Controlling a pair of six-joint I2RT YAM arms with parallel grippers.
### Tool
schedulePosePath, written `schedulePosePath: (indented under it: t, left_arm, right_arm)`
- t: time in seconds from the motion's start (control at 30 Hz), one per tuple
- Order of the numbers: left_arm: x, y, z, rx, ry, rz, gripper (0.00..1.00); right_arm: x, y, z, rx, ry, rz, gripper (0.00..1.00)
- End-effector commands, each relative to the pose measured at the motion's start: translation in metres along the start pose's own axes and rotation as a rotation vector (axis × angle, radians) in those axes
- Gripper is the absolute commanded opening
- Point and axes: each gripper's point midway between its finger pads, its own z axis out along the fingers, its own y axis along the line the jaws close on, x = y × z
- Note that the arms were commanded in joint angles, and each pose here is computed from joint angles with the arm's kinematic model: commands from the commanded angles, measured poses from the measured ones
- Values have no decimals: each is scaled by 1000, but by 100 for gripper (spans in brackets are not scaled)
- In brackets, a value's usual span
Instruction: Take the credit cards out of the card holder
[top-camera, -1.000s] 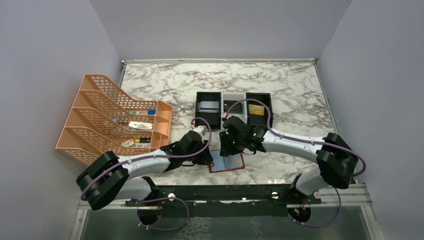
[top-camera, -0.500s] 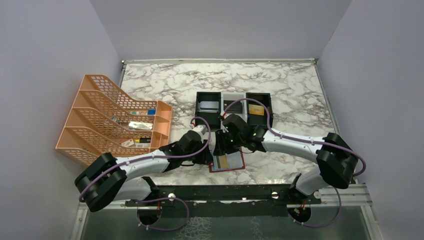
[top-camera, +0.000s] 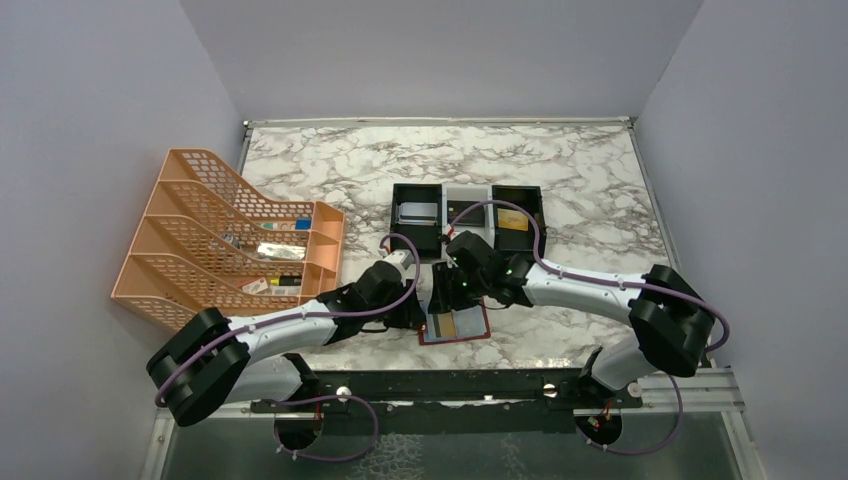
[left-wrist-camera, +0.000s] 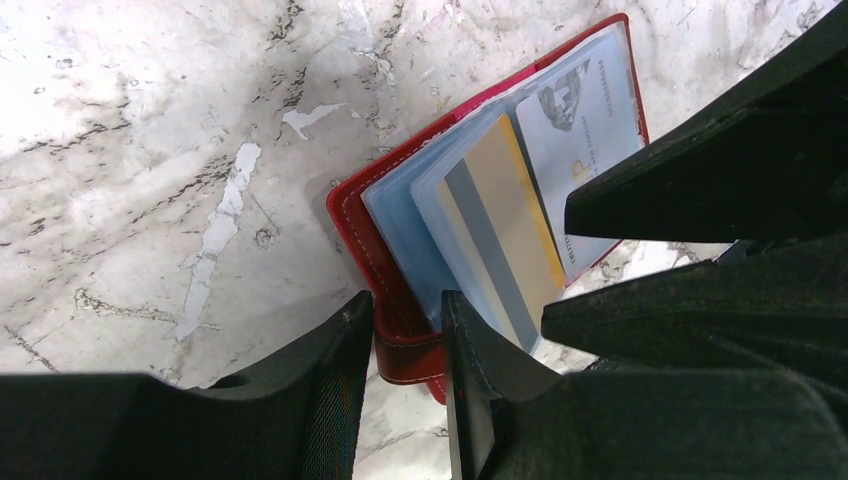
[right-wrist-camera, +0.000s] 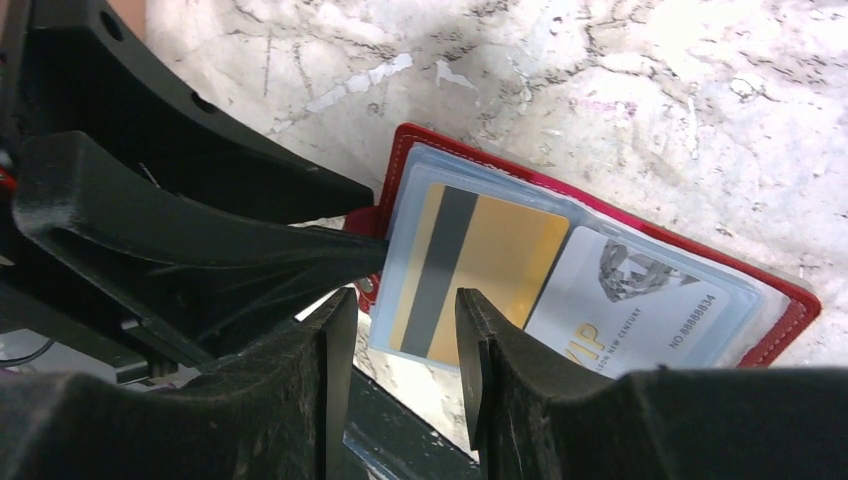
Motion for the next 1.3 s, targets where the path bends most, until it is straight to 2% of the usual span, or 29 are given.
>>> schedulePosePath:
  t: [0.0, 0.3, 0.6, 0.87, 1.0, 1.13, 1.27]
  left_arm:
    - [-3, -4, -3, 1, -12, 8, 34]
    - [-7, 1, -7, -43, -12, 19, 34]
    - [-26, -7, -28, -61, -72, 11, 49]
    - [-30, -31, -37, 34, -72, -74, 60]
    - [-40, -54, -42, 130, -101, -167, 58]
    - [-54, -90, -48, 325, -137, -254, 57]
    - [-54, -105, -44, 386, -95, -334, 57]
  right_arm:
    - [-5, -11, -2, 56, -53, 8, 42]
    - [3, -22, -6, 24, -77, 54, 41]
    - [8, -21, -13, -106, -96, 76, 39]
    - [3, -12, -29, -287, -147, 84, 37]
    - [1, -18, -35, -339, -149, 90, 36]
    - [3, -17, -41, -413, -150, 106, 36]
    - [6, -10, -47, -475, -140, 98, 35]
